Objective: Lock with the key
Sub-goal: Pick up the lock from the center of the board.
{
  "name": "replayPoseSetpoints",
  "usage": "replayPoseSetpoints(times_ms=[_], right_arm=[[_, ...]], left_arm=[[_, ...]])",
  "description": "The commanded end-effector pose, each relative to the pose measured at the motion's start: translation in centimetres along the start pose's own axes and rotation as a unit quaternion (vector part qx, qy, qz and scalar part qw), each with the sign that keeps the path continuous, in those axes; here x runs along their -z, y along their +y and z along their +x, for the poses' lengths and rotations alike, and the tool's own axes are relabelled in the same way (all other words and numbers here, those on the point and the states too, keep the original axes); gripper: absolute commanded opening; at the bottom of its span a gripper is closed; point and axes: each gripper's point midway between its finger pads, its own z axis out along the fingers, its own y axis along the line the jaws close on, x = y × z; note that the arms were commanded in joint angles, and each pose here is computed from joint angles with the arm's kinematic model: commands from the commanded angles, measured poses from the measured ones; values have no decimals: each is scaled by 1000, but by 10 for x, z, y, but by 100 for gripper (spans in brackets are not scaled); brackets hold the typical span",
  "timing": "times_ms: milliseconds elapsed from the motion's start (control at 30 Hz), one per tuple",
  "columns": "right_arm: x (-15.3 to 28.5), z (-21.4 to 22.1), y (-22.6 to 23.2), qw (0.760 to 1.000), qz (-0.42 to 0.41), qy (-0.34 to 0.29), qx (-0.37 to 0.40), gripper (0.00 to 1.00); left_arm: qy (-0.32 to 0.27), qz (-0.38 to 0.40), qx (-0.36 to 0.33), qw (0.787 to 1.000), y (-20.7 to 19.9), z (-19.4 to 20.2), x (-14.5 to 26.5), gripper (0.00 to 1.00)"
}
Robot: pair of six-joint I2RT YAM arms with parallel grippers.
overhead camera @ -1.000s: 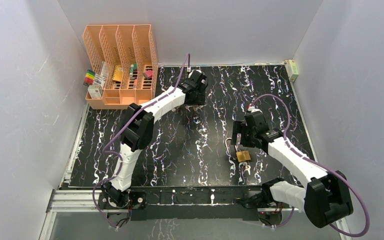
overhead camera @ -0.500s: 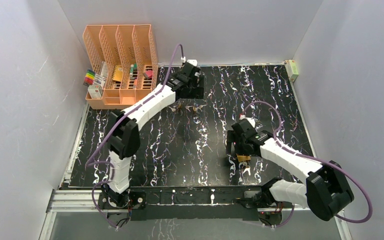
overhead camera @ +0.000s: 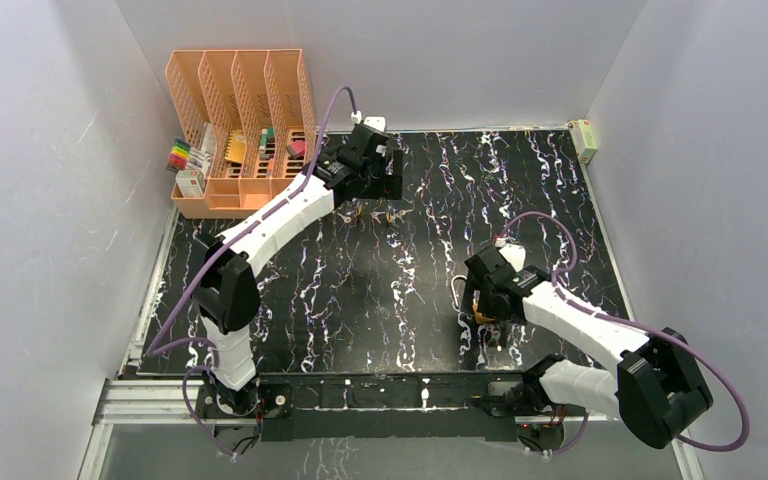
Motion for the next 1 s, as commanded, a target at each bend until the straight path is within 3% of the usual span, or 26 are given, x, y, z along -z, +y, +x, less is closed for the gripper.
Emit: replayPoseSetpoints(times_ms=[0, 200, 300, 600, 700, 800, 867, 967], right_arm=[[-6, 4, 0, 1000, 7, 3, -12, 95], [-15, 9, 4, 999, 19, 31, 1, 96], [-20, 16, 8, 999, 15, 45, 5, 90], [-24, 26, 13, 998, -13, 57, 8, 37], [-18, 21, 37, 994, -89, 47, 37, 15], [9, 5, 80, 971, -224, 15, 81, 3], [42, -4, 113, 936, -332, -3, 121, 0], [96, -16, 147, 876, -453, -26, 164, 0]], left_arm=[[-14, 17, -2, 1000, 0, -10, 28, 87], [-15, 20, -2, 1000, 1, -9, 35, 87], [-17, 25, -1, 1000, 1, -11, 39, 87], [-20, 52, 3, 998, 1, -17, 58, 88], [-15, 109, 5, 994, 2, -13, 60, 89], [-6, 227, 0, 974, -9, -2, 66, 88], [-4, 302, -11, 953, -20, 8, 80, 88], [-6, 421, -46, 906, -43, 23, 114, 89]])
